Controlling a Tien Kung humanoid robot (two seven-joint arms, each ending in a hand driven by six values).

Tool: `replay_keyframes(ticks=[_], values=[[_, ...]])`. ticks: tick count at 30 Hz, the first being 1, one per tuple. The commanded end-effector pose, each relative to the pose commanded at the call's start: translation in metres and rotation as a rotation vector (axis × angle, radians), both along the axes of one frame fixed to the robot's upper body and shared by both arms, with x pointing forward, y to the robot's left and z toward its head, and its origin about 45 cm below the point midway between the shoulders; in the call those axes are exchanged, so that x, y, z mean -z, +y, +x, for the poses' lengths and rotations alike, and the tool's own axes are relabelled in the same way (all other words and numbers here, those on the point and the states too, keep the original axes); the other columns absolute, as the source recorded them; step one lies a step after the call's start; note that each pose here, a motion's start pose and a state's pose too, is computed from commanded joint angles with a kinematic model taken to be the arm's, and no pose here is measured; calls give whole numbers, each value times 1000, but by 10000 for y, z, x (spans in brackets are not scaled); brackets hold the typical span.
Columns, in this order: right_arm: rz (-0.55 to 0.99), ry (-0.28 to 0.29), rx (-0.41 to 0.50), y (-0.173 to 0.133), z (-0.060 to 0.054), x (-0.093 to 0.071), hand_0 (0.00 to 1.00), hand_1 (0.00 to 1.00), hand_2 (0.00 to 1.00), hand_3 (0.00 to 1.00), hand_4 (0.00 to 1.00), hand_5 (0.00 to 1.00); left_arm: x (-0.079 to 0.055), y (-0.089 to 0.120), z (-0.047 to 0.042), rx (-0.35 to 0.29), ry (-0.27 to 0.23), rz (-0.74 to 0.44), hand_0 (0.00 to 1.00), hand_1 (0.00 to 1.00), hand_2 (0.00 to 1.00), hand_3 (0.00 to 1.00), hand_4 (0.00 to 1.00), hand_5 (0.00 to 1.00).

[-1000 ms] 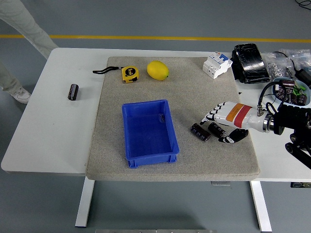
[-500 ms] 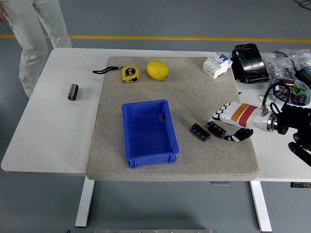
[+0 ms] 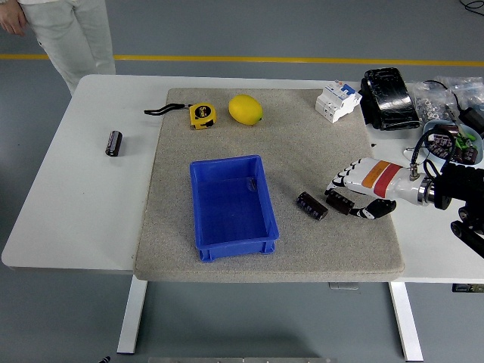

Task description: Pick up the battery,place it into the box

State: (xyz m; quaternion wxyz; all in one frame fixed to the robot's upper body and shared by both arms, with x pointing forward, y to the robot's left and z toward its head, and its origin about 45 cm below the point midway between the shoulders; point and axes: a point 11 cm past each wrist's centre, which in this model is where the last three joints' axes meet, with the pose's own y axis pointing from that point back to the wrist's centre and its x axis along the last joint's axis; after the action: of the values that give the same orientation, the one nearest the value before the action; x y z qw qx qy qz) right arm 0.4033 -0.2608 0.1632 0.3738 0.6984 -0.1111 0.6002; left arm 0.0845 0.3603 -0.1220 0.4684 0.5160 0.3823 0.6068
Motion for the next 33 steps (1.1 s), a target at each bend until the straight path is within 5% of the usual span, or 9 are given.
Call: replay_keyframes(ticks=[8, 19, 26, 33], values=[[22, -2, -1, 24, 8, -64, 630, 616, 636, 563, 581, 64, -1, 6, -3, -1, 1, 2, 689, 707, 824, 806, 779, 791], [131, -40, -1, 160, 71, -391, 632, 606, 632, 560, 575, 65, 2, 15, -29, -5, 5, 3, 689, 704, 820, 806, 780, 794], [232, -91, -107, 719, 111, -772, 636, 611, 635, 570, 594, 83, 0, 40, -49, -4, 12, 9, 689, 704, 820, 804, 777, 794], [303, -101, -297, 1406, -116, -988, 643, 619, 651, 587, 618, 106, 2, 68, -102, -2, 24, 17, 689, 695, 816, 804, 776, 795]])
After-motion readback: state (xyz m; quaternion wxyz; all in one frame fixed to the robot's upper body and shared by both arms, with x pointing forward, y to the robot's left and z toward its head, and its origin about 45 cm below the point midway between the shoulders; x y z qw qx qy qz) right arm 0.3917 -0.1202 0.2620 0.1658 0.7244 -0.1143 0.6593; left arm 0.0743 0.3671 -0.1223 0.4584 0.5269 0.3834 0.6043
